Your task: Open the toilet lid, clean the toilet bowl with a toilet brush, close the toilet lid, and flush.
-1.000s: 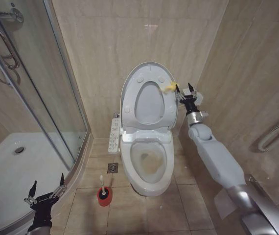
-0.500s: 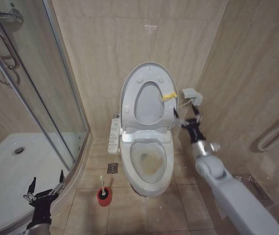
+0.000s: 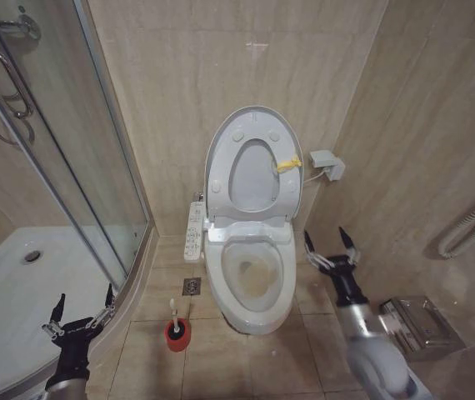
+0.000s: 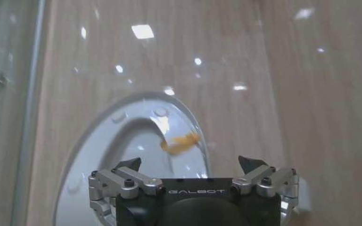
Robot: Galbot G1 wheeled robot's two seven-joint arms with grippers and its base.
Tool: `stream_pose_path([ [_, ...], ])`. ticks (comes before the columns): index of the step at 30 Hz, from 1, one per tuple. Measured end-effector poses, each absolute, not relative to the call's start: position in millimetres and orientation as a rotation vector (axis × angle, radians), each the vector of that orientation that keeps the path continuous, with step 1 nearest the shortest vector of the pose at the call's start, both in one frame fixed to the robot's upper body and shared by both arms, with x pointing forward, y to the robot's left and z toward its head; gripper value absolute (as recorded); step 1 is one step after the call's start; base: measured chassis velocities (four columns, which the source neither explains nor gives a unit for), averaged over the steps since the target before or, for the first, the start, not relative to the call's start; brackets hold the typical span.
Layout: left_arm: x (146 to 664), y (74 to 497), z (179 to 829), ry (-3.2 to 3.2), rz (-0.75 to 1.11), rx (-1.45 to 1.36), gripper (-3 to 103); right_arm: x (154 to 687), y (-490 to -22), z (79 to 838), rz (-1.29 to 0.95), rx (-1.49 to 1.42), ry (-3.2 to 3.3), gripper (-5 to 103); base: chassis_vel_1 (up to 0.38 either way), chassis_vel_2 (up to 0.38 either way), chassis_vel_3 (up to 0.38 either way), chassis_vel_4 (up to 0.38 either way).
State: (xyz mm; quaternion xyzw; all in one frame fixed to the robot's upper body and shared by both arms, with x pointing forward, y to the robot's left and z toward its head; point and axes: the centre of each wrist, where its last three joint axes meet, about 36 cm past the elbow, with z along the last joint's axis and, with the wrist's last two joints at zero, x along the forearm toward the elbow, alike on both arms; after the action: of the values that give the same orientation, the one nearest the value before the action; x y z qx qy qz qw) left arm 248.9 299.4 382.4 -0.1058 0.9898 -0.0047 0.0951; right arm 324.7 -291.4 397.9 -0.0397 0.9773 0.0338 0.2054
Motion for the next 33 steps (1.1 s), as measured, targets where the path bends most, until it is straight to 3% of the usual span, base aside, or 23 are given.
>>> stream_pose_path([
  [12,261.1,308.4,343.5,2.971,0.071,-0.187,100,292.7,-283.2,387.6,0.252,0.211,2.810,100,0.000,0.000,0.000,0.000],
  [17,280.7,337.4,297.6,2.971,0.058,-0.027,100,300.2,-292.4,351.3,0.114,-0.127,2.663,100,0.000,0.000,0.000,0.000],
  [22,291.0,371.4,259.0,2.929,0.019,0.216,100,319.8,-290.1,334.4,0.212,-0.325,2.594,100,0.000,0.000,0.000,0.000],
  [33,341.3,366.6,195.4,2.934,-0.041,0.494,100,328.1,-287.8,324.2,0.367,-0.577,2.465,100,0.000,0.000,0.000,0.000],
])
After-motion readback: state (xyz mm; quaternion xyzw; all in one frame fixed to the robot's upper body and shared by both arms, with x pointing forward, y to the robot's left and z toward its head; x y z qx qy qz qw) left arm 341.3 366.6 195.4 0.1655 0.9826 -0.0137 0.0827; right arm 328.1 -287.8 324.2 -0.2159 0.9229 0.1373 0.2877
